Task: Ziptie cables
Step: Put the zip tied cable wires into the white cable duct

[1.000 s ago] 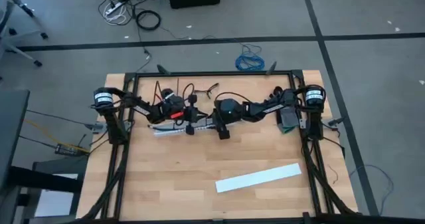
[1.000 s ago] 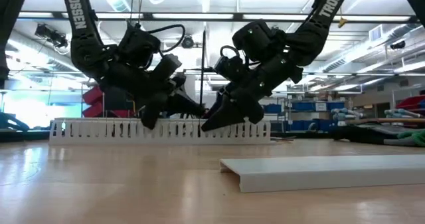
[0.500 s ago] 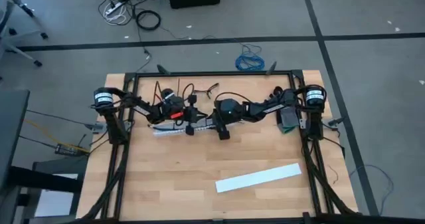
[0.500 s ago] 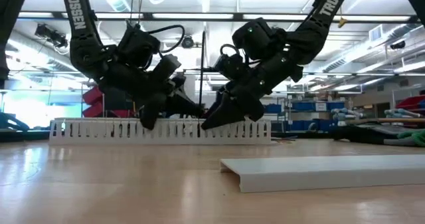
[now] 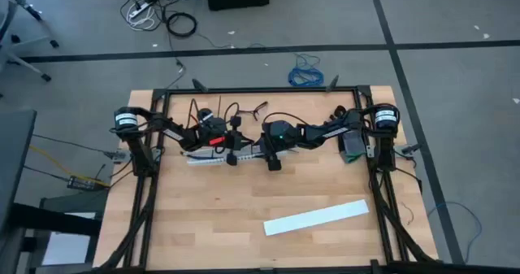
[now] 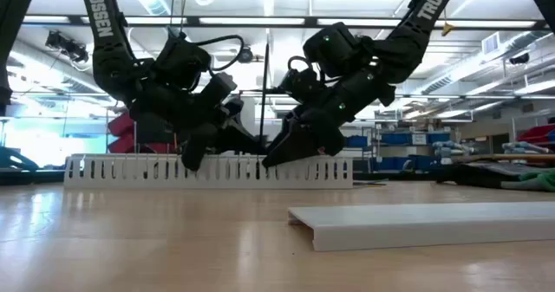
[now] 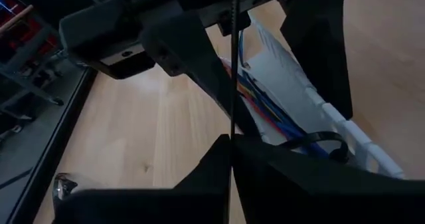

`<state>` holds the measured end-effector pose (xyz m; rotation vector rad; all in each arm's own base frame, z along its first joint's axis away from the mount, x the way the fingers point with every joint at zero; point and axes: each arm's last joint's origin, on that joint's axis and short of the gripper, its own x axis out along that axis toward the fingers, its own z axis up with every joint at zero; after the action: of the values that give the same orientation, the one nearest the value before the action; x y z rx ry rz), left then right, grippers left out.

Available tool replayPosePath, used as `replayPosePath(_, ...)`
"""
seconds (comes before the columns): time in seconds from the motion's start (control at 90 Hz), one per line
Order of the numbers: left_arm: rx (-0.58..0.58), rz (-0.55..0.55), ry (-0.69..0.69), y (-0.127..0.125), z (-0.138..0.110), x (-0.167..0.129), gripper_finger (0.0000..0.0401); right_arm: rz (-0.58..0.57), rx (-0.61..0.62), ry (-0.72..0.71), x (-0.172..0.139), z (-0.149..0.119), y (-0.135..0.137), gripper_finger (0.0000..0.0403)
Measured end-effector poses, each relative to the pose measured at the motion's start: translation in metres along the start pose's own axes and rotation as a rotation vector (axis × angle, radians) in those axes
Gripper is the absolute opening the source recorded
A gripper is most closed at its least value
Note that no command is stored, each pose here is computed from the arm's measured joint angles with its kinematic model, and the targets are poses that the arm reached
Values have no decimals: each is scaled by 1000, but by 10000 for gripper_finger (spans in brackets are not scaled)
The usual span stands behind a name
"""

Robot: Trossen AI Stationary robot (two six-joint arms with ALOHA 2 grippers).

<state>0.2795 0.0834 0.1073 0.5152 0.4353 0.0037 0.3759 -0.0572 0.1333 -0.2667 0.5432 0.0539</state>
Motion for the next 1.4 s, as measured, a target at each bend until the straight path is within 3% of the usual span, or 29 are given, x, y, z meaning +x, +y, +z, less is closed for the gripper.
replayPosePath(0.667, 33, -73, 2, -4, -3, 0, 0, -17, 0, 4, 0, 0, -1, 181)
replayPosePath(1.4, 71, -80, -8, -4, -1, -2, 0, -14, 5, 48, 0, -4, 0, 169)
